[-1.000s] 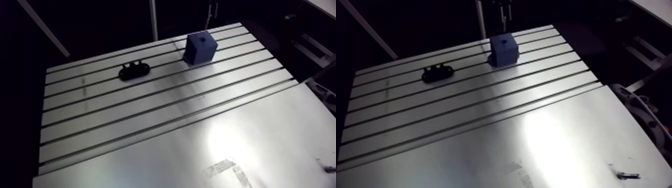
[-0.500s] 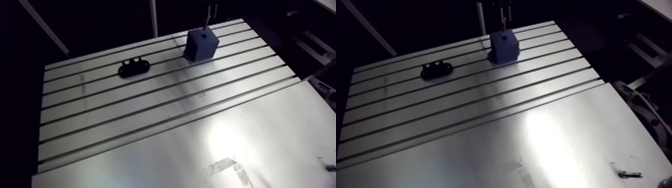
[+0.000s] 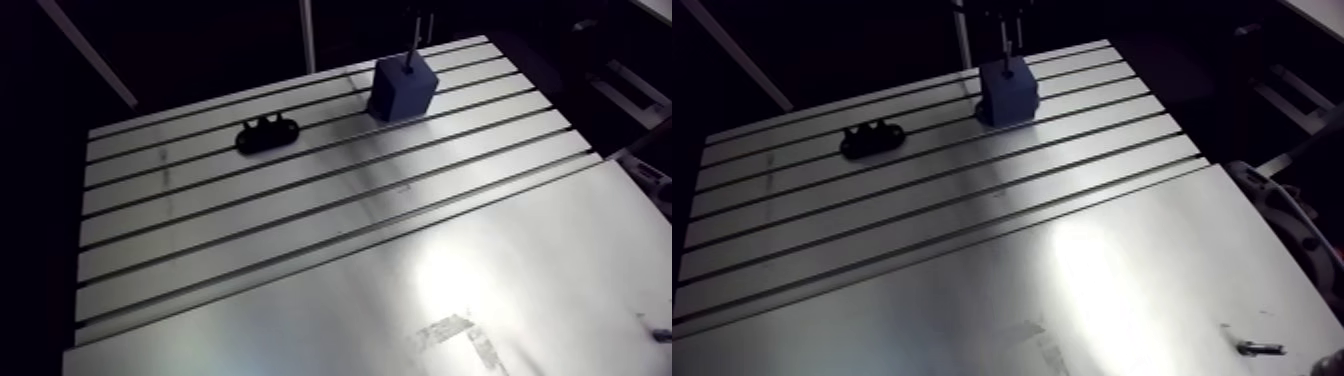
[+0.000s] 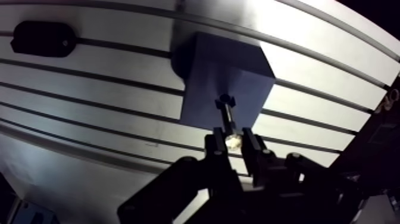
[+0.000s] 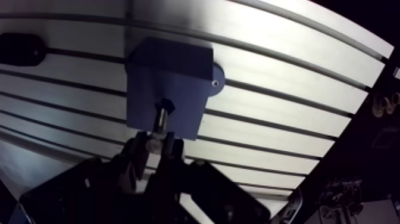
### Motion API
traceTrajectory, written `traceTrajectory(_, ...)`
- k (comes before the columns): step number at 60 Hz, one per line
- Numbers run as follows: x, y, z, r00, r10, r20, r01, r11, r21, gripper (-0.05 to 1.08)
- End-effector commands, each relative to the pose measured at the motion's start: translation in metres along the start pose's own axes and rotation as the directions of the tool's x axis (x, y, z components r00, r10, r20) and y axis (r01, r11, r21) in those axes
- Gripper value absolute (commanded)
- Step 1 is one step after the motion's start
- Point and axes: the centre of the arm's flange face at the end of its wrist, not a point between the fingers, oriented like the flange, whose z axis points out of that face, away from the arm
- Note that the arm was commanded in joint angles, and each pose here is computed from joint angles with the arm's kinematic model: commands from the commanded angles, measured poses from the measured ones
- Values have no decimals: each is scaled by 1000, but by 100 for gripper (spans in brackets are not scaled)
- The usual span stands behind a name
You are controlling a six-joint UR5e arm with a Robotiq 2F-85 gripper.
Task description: Pick up the M10 bolt and insert it into the hex recess until seated.
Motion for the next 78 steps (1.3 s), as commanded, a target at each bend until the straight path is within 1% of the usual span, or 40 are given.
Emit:
traceTrajectory(1,0,0,4,1000,0,5,0,1000,2,78)
traceTrajectory(13,1,-1,3,1000,0,-3,0,1000,-2,78)
traceTrajectory(28,2,0,4,1000,0,-4,0,1000,-3,78)
traceTrajectory(33,3,1,7,1000,1,-1,-1,1000,0,78)
traceTrajectory(46,4,2,7,1000,1,-6,-1,1000,-3,78)
traceTrajectory(78,5,3,11,1000,2,0,-2,1000,1,78)
